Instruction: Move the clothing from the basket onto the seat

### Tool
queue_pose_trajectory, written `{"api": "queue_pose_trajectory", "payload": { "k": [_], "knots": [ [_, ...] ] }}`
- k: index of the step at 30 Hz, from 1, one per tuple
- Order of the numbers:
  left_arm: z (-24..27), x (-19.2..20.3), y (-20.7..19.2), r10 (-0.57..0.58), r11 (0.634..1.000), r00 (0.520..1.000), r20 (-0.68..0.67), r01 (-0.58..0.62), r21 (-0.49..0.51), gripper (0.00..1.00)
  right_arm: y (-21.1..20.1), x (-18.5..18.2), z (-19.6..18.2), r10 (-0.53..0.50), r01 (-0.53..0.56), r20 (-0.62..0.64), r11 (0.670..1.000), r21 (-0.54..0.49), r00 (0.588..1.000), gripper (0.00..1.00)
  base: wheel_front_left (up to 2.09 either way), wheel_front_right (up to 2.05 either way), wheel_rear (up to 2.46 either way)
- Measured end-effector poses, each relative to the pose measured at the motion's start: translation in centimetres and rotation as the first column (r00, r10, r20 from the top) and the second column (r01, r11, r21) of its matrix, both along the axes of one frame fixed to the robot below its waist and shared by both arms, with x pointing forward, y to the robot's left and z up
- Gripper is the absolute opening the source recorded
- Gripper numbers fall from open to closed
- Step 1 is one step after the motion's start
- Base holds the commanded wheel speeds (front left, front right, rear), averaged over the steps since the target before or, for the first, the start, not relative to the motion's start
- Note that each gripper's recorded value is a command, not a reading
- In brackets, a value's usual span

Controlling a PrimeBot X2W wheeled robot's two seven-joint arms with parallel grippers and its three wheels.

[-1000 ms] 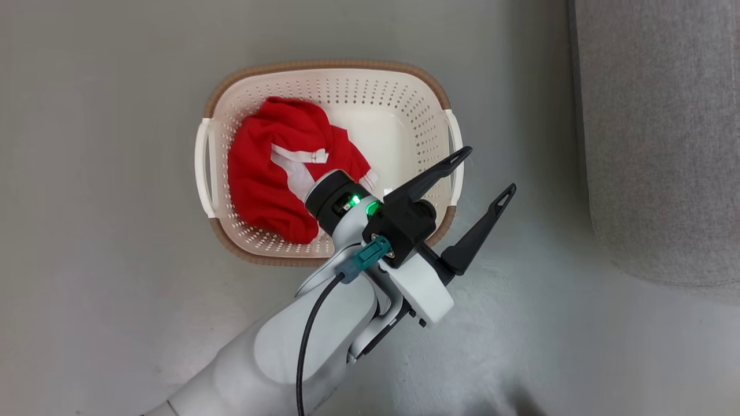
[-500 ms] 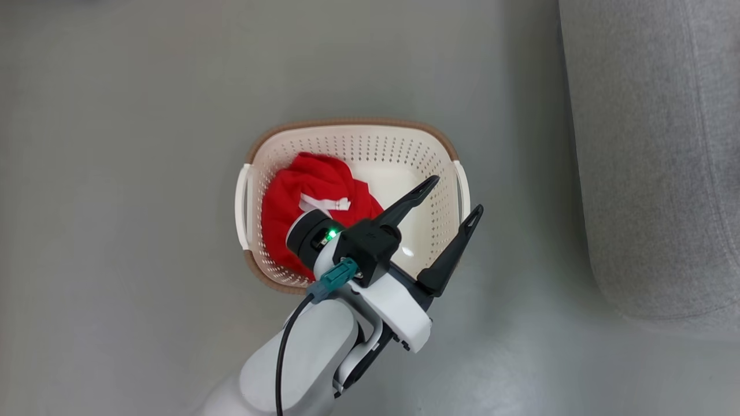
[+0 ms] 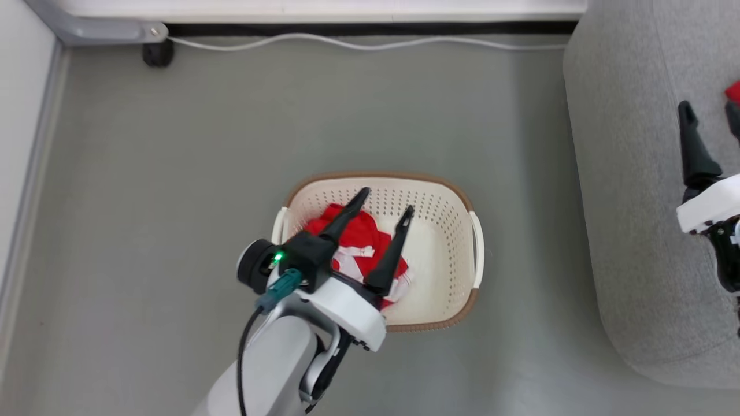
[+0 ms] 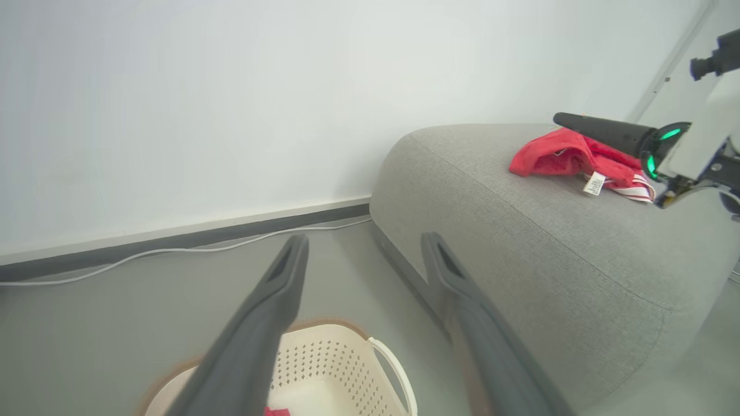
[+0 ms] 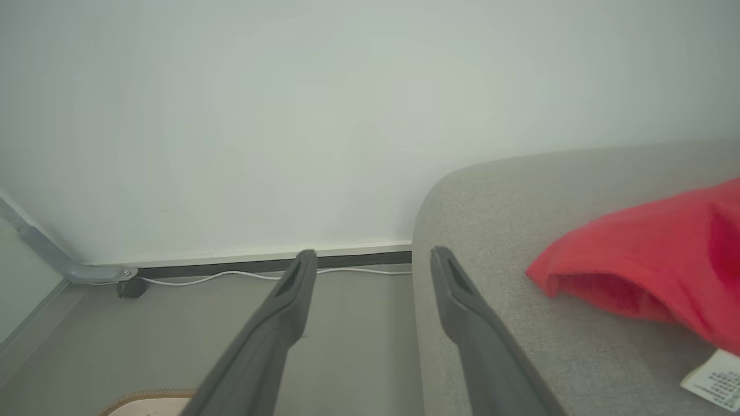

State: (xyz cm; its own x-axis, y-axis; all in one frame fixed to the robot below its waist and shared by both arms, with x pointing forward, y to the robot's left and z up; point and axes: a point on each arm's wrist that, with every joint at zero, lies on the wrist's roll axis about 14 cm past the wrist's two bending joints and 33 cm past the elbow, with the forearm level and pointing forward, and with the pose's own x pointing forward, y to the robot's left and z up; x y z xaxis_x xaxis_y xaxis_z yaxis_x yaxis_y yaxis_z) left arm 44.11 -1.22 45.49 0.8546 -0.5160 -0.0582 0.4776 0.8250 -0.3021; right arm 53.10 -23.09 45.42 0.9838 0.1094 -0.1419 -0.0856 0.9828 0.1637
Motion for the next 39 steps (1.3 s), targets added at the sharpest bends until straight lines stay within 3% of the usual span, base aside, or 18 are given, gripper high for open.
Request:
{"api": "queue_pose_trajectory", "payload": {
  "k": [8,15,21,27,39],
  "knots": [
    [1.5,-0.2,6.0,0.193,0.980,0.980,0.043,-0.195,0.038,1.00,4.1,-1.2,2.7,0.083,-0.085,0.075,0.996,0.023,0.994,1.00,0.00,0.00,0.00],
    [2.6,-1.4,13.0,0.404,0.910,0.911,0.082,-0.409,0.064,1.00,6.2,-3.2,5.4,0.120,-0.124,0.154,0.992,0.018,0.981,1.00,0.00,0.00,0.00],
    [2.6,-3.9,17.2,0.512,0.850,0.853,0.097,-0.520,0.090,1.00,7.0,-6.1,6.6,0.122,-0.126,0.203,0.992,0.009,0.972,1.00,0.00,0.00,0.00],
    [2.3,-6.0,18.7,0.550,0.824,0.829,0.098,-0.558,0.097,1.00,6.8,-8.9,6.7,0.093,-0.102,0.220,0.994,0.028,0.971,1.00,0.00,0.00,0.00],
    [1.5,-8.4,19.2,0.562,0.817,0.823,0.077,-0.568,0.102,1.00,5.6,-12.7,4.8,0.034,-0.043,0.184,0.998,0.044,0.982,1.00,0.00,0.00,0.00]
  ]
}}
